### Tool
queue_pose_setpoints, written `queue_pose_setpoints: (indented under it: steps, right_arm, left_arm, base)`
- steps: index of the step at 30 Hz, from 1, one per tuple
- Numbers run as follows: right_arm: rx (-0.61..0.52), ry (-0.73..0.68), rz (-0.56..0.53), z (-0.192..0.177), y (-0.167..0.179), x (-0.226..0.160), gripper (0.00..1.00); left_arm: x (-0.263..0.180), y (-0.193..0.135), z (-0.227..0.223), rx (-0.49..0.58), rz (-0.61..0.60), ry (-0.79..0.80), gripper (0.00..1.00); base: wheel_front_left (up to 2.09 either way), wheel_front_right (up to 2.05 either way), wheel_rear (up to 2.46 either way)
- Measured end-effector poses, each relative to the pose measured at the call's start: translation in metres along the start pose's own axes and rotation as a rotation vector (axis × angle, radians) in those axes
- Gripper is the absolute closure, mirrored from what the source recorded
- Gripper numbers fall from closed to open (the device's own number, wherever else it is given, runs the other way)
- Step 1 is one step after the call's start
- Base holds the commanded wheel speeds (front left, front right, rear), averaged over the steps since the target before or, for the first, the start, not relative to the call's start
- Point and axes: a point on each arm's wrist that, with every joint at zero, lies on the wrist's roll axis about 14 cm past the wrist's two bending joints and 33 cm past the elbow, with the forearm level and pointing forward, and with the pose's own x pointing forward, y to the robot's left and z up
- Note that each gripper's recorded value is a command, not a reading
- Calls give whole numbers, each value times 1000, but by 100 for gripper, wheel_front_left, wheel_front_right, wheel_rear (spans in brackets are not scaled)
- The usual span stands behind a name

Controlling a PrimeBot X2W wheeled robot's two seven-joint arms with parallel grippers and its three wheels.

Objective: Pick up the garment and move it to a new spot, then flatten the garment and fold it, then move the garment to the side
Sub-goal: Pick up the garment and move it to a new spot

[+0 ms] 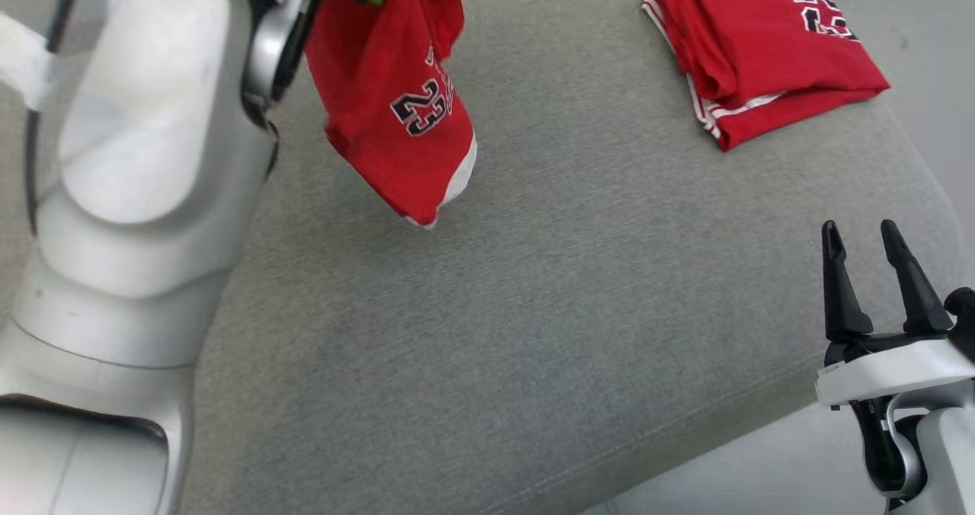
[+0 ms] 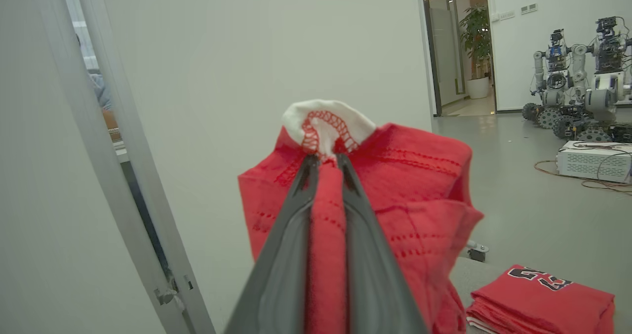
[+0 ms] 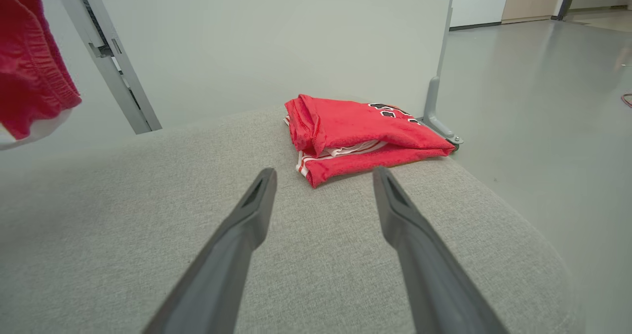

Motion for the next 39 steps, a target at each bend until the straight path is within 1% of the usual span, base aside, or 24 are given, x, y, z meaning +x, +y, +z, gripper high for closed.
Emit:
queue_pose_setpoints:
  steps: [2, 4, 6, 9, 11, 15, 16, 17, 18, 22, 27, 29, 32, 39]
  right_arm:
    - [0, -1, -20, 1, -7, -5, 0]
    - [-3, 0, -37, 2, -12, -8, 0]
    - [-3, -1, -45, 2, -15, -10, 0]
    - [1, 0, -46, 1, -14, -10, 0]
    - [6, -3, -38, 1, -11, -9, 0]
    - [8, -11, -15, 3, -4, -7, 0]
    - [8, -11, -11, 3, -3, -6, 0]
    - [9, -13, -6, 3, -2, -6, 0]
    - [9, -15, 1, 4, 0, -6, 0]
    - [13, -26, 25, 7, 8, -7, 0]
    - [16, -40, 52, 10, 15, -11, 0]
    - [19, -47, 65, 12, 19, -13, 0]
    - [22, -60, 92, 14, 28, -16, 0]
    - [33, -86, 158, 23, 50, -17, 0]
  left_arm:
    - [0, -21, -17, -46, -37, 25, 100]
    - [-6, -39, -45, -103, -58, 81, 100]
    - [-17, -48, -73, -138, -57, 138, 100]
    - [-43, -55, -117, -199, -24, 230, 100]
    - [-69, -61, -149, -233, 5, 309, 100]
    - [-116, -72, -193, -309, 59, 422, 100]
    - [-124, -75, -198, -318, 69, 435, 80]
    - [-132, -78, -203, -321, 75, 450, 7]
    - [-138, -78, -205, -328, 88, 453, 0]
    - [-140, -67, -189, -308, 137, 383, 0]
    - [-145, -38, -159, -261, 222, 299, 0]
    - [-150, -22, -140, -236, 266, 243, 0]
    - [-169, -2, -118, -195, 332, 194, 0]
    - [-224, 27, -91, -113, 456, 159, 0]
  base:
    - [0, 0, 0]
    - [0, 0, 0]
    - [0, 0, 0]
    - [0, 0, 0]
    - [0, 0, 0]
    - [0, 0, 0]
    - [0, 0, 0]
    - [0, 0, 0]
    - [0, 0, 0]
    - [0, 0, 0]
    - [0, 0, 0]
    - [0, 0, 0]
    - [0, 0, 0]
    - [0, 0, 0]
